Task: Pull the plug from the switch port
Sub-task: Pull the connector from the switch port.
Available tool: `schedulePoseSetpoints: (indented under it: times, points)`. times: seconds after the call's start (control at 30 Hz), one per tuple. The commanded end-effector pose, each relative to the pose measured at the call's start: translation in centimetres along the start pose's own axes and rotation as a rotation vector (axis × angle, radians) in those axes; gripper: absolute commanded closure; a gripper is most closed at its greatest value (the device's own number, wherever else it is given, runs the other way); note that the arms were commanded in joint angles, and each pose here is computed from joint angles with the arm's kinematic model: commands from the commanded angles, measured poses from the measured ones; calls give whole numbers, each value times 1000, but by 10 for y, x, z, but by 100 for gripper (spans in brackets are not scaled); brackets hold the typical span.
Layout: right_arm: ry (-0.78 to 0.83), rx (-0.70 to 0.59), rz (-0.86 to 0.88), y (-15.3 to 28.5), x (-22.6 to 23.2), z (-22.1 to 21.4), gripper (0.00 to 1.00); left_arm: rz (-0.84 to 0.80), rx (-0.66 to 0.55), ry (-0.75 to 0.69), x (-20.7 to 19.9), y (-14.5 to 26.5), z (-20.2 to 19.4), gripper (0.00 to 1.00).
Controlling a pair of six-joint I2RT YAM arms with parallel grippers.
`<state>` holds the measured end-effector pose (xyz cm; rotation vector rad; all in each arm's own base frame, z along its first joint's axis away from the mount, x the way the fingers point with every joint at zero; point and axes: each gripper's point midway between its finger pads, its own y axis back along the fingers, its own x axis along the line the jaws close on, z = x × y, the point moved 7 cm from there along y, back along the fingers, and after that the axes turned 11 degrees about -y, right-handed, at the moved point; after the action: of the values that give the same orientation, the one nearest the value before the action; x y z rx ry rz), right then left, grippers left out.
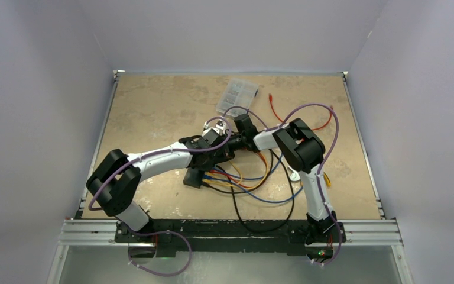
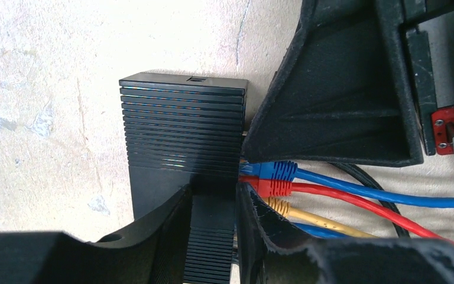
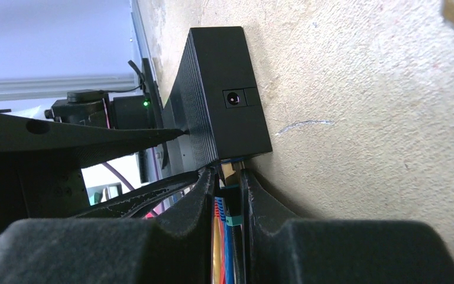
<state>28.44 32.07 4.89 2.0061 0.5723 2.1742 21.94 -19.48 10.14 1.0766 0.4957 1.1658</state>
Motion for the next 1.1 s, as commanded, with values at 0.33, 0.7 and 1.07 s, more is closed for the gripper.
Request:
schedulePoseSetpoints:
  times: [0.33, 0.7, 1.07]
  points:
    - [35, 39, -53, 4, -5, -12, 100, 196, 95, 41, 25, -15, -23, 73]
    - [49, 27, -73, 8, 1, -12, 100, 134, 91, 75, 33, -17, -24, 74]
    - [134, -110, -122, 16, 45, 40, 100, 56, 79, 56, 26, -17, -23, 75]
